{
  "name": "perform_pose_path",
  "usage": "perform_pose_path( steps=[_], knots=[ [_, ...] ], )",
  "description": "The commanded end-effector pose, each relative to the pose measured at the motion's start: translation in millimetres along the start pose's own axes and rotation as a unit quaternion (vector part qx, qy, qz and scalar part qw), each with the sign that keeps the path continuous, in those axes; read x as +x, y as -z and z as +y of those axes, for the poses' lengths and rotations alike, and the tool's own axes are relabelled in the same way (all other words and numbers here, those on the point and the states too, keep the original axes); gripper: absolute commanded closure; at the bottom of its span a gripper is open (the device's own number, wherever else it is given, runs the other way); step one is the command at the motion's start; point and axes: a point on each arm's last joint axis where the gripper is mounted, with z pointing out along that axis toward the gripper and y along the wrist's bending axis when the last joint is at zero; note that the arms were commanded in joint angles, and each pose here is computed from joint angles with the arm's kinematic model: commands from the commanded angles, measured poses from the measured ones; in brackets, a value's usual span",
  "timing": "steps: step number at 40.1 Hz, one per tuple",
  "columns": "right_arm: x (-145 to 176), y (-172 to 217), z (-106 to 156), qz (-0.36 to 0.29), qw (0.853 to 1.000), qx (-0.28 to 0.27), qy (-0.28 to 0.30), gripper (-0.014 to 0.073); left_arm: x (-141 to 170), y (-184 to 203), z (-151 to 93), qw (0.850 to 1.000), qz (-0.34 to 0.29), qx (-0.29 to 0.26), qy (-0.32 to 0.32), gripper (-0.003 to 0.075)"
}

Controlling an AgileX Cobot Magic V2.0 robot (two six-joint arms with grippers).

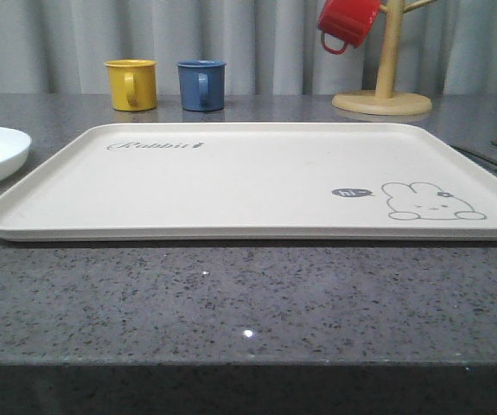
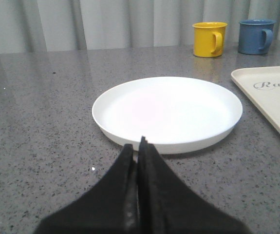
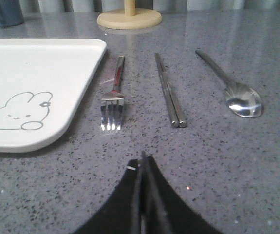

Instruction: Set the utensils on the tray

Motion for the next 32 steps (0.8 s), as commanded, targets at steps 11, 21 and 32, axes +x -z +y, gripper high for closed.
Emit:
perform_pose_path(
  steps=[11, 21, 32],
  knots=[
    [-62.1, 20.7, 4.3, -0.161, 0.987, -0.004, 0.004, 0.0663, -61.5, 18.2, 7.2, 0.968, -0.25, -0.032, 0.004, 0.0738],
    [-142.8, 45.6, 13.3, -0.181, 0.983, -0.012, 0.007, 0.0663, -127.7, 15.8, 11.3, 0.978, -0.184, -0.035, -0.09, 0.0738],
    [-173.8, 8.0, 15.8, -0.079, 0.997, -0.008, 0.006, 0.0663, -157.3, -22.4, 15.6, 0.992, -0.087, -0.025, -0.085, 0.0738]
  ],
)
